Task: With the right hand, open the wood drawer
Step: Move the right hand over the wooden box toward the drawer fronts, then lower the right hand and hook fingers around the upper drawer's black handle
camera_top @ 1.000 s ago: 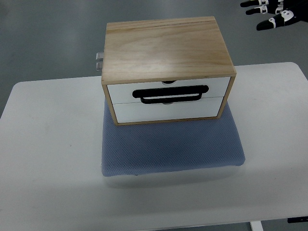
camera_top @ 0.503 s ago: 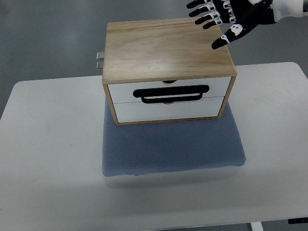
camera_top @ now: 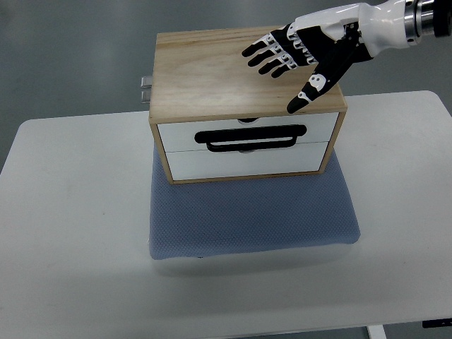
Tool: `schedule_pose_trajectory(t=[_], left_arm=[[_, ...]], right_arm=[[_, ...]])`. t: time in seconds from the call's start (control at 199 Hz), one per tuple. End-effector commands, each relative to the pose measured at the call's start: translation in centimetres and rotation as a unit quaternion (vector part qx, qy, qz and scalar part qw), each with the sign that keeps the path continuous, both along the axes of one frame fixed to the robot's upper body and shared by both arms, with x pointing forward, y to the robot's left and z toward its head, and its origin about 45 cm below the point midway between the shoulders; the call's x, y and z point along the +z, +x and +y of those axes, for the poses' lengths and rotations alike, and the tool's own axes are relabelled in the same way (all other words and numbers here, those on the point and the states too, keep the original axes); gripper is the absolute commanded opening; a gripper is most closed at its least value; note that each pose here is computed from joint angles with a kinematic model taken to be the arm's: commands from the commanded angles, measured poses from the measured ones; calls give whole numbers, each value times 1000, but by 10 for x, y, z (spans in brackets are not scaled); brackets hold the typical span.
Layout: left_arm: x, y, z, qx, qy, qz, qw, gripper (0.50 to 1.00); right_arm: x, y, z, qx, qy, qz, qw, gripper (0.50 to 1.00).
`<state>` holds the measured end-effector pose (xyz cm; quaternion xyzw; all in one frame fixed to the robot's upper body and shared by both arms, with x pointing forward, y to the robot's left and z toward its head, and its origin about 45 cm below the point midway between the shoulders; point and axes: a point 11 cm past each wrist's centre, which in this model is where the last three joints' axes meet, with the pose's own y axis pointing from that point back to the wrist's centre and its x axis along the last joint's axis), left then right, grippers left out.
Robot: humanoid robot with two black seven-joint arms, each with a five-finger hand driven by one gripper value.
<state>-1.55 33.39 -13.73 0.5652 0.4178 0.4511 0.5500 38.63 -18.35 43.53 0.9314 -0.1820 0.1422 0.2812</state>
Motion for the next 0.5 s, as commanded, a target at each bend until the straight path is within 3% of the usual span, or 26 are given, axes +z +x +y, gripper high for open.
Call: schedule_pose_trajectory(t=[0.0, 0.497], left_arm=[[0, 0, 0, 0, 0, 0, 1000, 1000], [0, 0, 0, 0, 0, 0, 1000, 1000]], right_arm=[[-8, -3, 11, 19, -12, 6, 1000, 952], [-50, -11, 43, 48, -78, 30, 995, 952]])
